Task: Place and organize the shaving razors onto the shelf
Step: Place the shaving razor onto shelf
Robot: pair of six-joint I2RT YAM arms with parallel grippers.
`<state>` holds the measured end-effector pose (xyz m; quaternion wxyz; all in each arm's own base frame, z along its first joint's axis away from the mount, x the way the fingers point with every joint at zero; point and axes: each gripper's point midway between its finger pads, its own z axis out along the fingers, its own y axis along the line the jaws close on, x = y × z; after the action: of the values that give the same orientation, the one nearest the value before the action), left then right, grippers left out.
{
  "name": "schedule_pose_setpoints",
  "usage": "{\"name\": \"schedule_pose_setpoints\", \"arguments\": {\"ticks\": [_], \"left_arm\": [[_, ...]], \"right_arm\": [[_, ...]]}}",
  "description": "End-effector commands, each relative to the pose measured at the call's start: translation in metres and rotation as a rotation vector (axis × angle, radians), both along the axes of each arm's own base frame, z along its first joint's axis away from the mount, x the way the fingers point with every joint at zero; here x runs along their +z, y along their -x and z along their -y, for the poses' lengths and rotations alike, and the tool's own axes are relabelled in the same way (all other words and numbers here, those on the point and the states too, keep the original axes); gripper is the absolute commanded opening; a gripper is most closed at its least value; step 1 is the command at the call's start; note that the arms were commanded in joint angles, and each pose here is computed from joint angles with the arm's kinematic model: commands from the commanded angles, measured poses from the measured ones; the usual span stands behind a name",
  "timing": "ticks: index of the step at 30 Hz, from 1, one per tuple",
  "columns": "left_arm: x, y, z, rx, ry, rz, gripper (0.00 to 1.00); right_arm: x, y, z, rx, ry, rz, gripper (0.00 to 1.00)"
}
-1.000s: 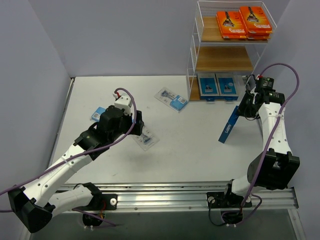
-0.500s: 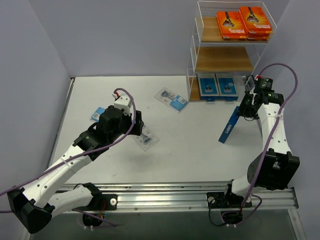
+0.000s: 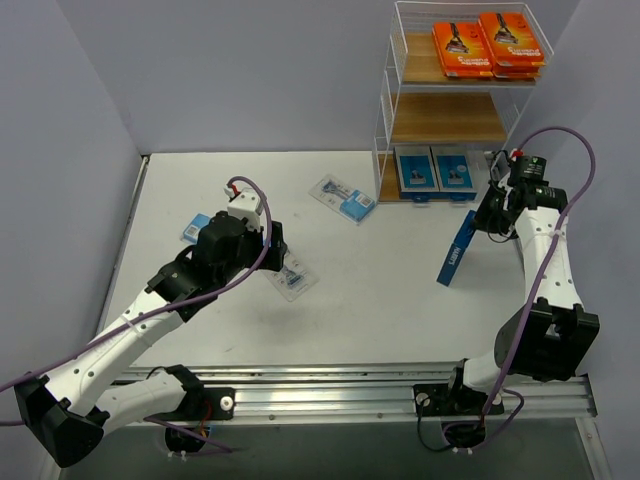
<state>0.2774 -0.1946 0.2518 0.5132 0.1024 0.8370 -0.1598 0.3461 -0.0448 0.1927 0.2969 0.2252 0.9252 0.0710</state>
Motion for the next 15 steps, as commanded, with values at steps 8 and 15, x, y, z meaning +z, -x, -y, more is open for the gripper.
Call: {"name": "schedule_pose_setpoints", "arguments": {"ticks": [8,15], "left_arm": [[0.01,-0.004,0.003,-0.001,0.017,0.04,0.92],[0.007,-0.005,0.005,-0.003,0.011,0.031,0.92]], "right_arm": [[0.046,-0.03,-0.05,0.046,-0.306,0.224,0.0],[0.081,-0.054,-0.06,0.058,-0.399,0.407,0.0]]}}
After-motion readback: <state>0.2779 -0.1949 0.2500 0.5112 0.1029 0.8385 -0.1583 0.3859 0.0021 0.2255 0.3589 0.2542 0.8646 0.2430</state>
